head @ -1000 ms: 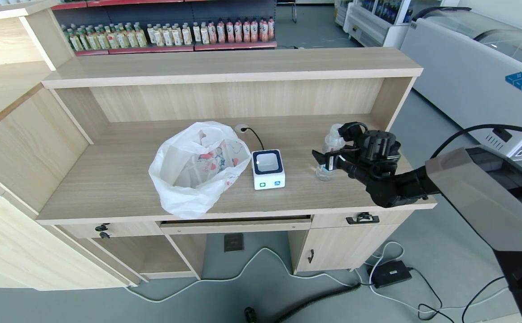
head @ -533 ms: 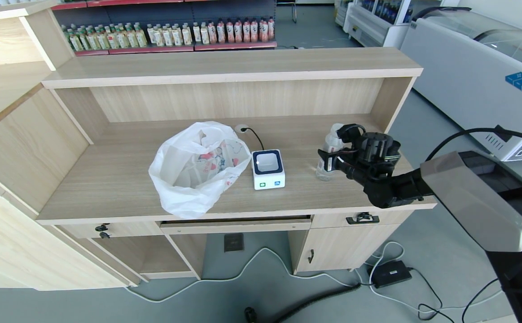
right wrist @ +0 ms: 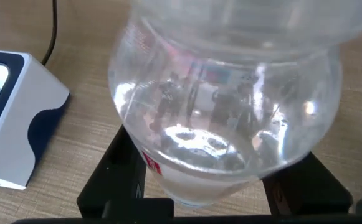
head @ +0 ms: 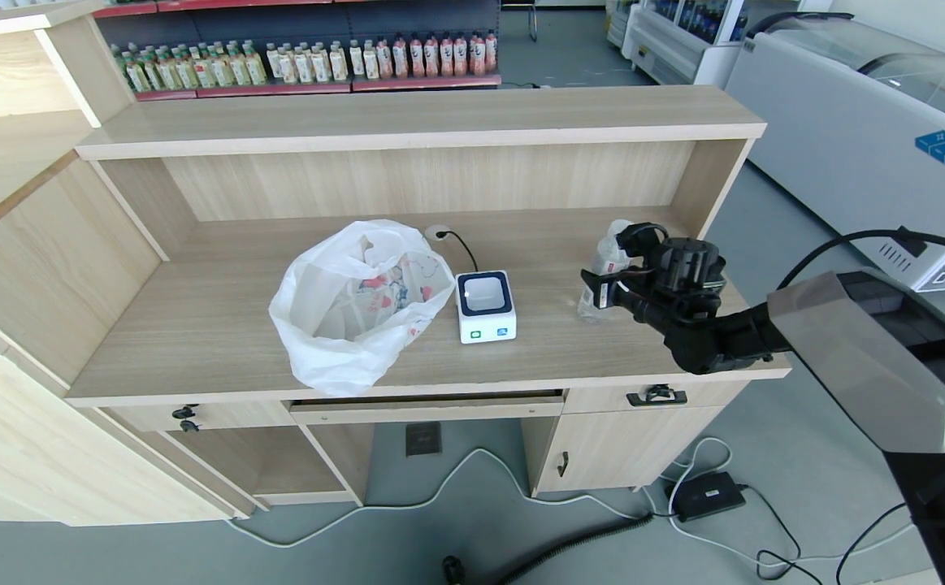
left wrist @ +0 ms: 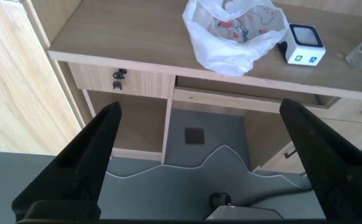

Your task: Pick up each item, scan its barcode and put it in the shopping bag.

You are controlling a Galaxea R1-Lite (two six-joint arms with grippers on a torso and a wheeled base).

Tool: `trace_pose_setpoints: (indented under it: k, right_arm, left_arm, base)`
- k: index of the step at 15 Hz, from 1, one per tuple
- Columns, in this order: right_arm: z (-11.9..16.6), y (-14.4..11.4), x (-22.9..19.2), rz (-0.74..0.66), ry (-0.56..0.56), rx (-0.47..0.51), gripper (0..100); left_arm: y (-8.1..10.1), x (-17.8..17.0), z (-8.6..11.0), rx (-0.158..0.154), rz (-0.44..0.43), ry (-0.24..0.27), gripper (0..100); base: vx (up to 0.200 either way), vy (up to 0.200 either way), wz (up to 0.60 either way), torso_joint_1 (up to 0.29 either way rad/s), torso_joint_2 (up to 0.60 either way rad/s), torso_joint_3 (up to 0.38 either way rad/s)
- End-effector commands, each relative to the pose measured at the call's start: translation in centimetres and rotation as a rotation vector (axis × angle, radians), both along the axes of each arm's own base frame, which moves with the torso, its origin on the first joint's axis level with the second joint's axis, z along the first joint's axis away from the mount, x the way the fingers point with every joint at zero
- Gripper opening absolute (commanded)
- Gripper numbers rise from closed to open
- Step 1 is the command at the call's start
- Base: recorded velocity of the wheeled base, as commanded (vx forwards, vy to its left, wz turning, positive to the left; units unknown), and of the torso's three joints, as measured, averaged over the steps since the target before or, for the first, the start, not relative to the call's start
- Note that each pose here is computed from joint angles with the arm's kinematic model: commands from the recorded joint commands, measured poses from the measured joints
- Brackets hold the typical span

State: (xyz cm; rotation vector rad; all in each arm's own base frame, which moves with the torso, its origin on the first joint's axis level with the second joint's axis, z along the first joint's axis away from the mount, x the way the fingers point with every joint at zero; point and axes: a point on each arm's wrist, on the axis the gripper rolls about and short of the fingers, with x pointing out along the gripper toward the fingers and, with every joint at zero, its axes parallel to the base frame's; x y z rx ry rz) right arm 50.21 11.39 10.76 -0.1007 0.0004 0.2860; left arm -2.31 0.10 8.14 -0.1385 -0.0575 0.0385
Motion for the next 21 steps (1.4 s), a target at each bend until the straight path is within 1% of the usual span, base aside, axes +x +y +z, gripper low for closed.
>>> trace_pose_setpoints:
  k: [1, 2, 3, 4, 5, 6, 7, 8, 9, 10, 12, 14, 15, 16, 18, 19, 20, 21]
  right_arm:
    - [1.9, -0.3, -0.5, -0.005, -0.034, 0.008, 0]
    - [3.7, -0.9, -1.9, -0.009, -0.036, 0.01, 0]
    - [7.6, -2.2, -3.9, -0.019, -0.07, 0.002, 0]
    - [12.3, -3.6, -6.9, 0.006, -0.081, 0.014, 0]
    - [16.3, -5.5, -10.7, 0.046, -0.025, 0.064, 0]
    - [18.9, -6.3, -14.2, 0.103, 0.054, 0.166, 0]
    - [20.8, -6.5, -17.5, 0.194, 0.12, 0.285, 0]
    - [21.8, -6.9, -20.3, 0.335, 0.168, 0.369, 0]
    - [21.8, -7.9, -22.1, 0.451, 0.205, 0.385, 0]
    - [21.3, -8.4, -23.4, 0.551, 0.236, 0.381, 0]
    - [20.4, -8.3, -25.6, 0.723, 0.277, 0.368, 0]
    - [20.0, -7.7, -26.3, 0.859, 0.257, 0.339, 0]
    - [20.2, -7.2, -26.6, 0.897, 0.254, 0.337, 0]
    - [21.3, -6.4, -27.9, 0.985, 0.266, 0.352, 0]
    - [22.9, -5.7, -30.1, 1.114, 0.283, 0.35, 0]
    - [23.1, -5.6, -30.6, 1.145, 0.286, 0.344, 0]
    - [23.5, -5.4, -32.0, 1.205, 0.294, 0.335, 0]
    - [23.6, -5.2, -32.6, 1.229, 0.301, 0.334, 0]
  left_arm:
    - [0.0, 0.0, 0.0, -0.001, 0.001, -0.001, 100]
    - [0.0, 0.0, 0.0, -0.001, 0.001, -0.001, 100]
    - [0.0, 0.0, 0.0, -0.001, 0.001, -0.001, 100]
    - [0.0, 0.0, 0.0, -0.001, 0.001, -0.001, 100]
    - [0.0, 0.0, 0.0, 0.001, 0.001, -0.001, 100]
    - [0.0, 0.0, 0.0, -0.001, 0.001, -0.001, 100]
    - [0.0, 0.0, 0.0, -0.001, 0.001, -0.001, 100]
    - [0.0, 0.0, 0.0, -0.001, 0.001, -0.001, 100]
    - [0.0, 0.0, 0.0, -0.001, 0.001, -0.001, 100]
    - [0.0, 0.0, 0.0, -0.001, 0.001, -0.001, 100]
    - [0.0, 0.0, 0.0, -0.001, 0.001, -0.001, 100]
    - [0.0, 0.0, 0.0, -0.001, 0.001, -0.001, 100]
    - [0.0, 0.0, 0.0, -0.001, 0.001, -0.001, 100]
    - [0.0, 0.0, 0.0, -0.001, 0.001, -0.001, 100]
    - [0.0, 0.0, 0.0, -0.001, 0.001, -0.001, 100]
    - [0.0, 0.0, 0.0, -0.001, 0.001, -0.001, 100]
    - [0.0, 0.0, 0.0, -0.001, 0.001, -0.001, 100]
    - [0.0, 0.0, 0.0, -0.001, 0.001, -0.001, 100]
  base:
    - [0.0, 0.0, 0.0, 0.0, 0.0, 0.0]
    - [0.0, 0.0, 0.0, 0.0, 0.0, 0.0]
    - [0.0, 0.0, 0.0, 0.0, 0.0, 0.0]
    - [0.0, 0.0, 0.0, 0.0, 0.0, 0.0]
    - [0.0, 0.0, 0.0, 0.0, 0.0, 0.0]
    - [0.0, 0.0, 0.0, 0.0, 0.0, 0.0]
    - [0.0, 0.0, 0.0, 0.0, 0.0, 0.0]
    - [0.0, 0.0, 0.0, 0.0, 0.0, 0.0]
    - [0.0, 0.0, 0.0, 0.0, 0.0, 0.0]
    - [0.0, 0.0, 0.0, 0.0, 0.0, 0.0]
    - [0.0, 0.0, 0.0, 0.0, 0.0, 0.0]
    - [0.0, 0.0, 0.0, 0.0, 0.0, 0.0]
    - [0.0, 0.0, 0.0, 0.0, 0.0, 0.0]
    - [0.0, 0.0, 0.0, 0.0, 0.0, 0.0]
    - [0.0, 0.0, 0.0, 0.0, 0.0, 0.0]
    - [0.0, 0.0, 0.0, 0.0, 0.0, 0.0]
    - [0.0, 0.0, 0.0, 0.0, 0.0, 0.0]
    - [0.0, 0.0, 0.0, 0.0, 0.0, 0.0]
